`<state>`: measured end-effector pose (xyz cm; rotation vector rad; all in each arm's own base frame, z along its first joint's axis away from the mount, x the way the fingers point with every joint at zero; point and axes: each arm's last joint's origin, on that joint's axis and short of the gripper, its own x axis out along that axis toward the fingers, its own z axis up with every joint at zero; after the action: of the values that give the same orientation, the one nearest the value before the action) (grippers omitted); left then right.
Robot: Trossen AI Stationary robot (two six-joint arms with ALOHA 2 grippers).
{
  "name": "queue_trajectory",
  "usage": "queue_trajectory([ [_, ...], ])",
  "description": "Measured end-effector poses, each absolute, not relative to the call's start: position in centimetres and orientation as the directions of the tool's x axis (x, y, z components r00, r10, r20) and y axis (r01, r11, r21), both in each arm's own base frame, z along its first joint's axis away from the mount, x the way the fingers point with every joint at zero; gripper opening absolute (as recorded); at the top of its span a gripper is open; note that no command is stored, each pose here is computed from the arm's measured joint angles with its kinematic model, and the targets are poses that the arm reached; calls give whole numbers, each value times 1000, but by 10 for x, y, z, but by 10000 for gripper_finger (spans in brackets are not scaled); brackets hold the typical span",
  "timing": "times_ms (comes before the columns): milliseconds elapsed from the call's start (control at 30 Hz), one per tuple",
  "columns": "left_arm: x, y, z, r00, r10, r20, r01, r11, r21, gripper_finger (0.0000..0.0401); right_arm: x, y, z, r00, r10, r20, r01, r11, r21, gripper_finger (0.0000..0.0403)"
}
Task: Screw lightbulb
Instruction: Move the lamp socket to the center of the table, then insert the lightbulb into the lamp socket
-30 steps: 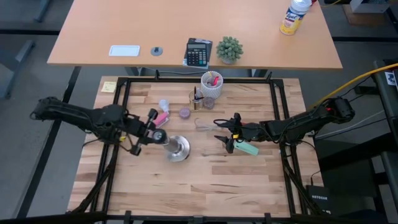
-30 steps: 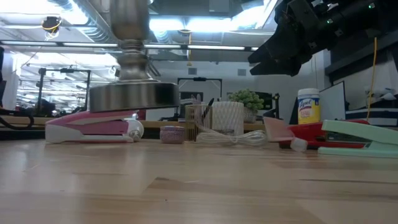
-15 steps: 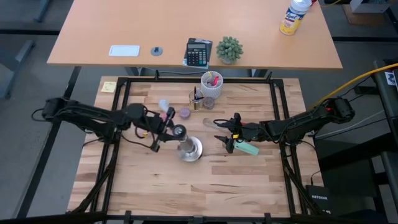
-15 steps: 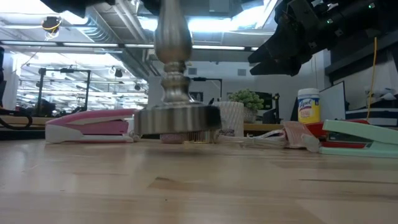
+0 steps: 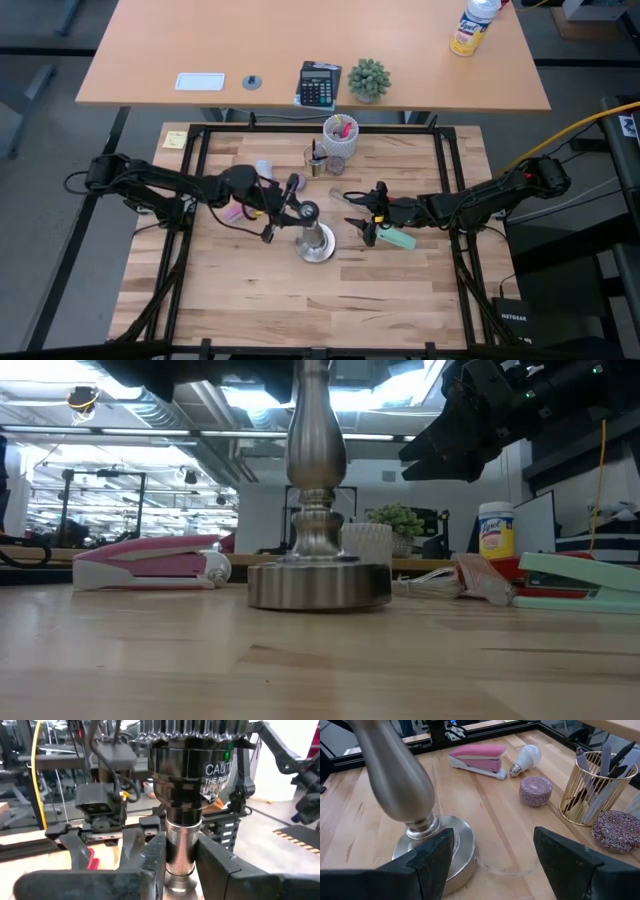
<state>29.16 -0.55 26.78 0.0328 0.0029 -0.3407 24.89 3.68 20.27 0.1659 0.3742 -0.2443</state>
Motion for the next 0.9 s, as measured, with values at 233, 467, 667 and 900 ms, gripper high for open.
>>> queue_trajectory([
  [233,293,-5,265,945,-325,-32,326,945,39,77,249,37,203,902,-205,-380,265,957,114,280],
  [467,293,-5,265,950,-309,-40,310,950,23,77,249,37,203,902,-205,-380,265,957,115,280],
  [667,292,-5,261,950,-304,-65,303,953,-28,120,249,37,203,902,-205,-380,265,957,115,280],
  [900,291,-4,264,957,-285,-51,283,958,-35,191,249,37,203,902,-205,-380,266,957,115,280],
])
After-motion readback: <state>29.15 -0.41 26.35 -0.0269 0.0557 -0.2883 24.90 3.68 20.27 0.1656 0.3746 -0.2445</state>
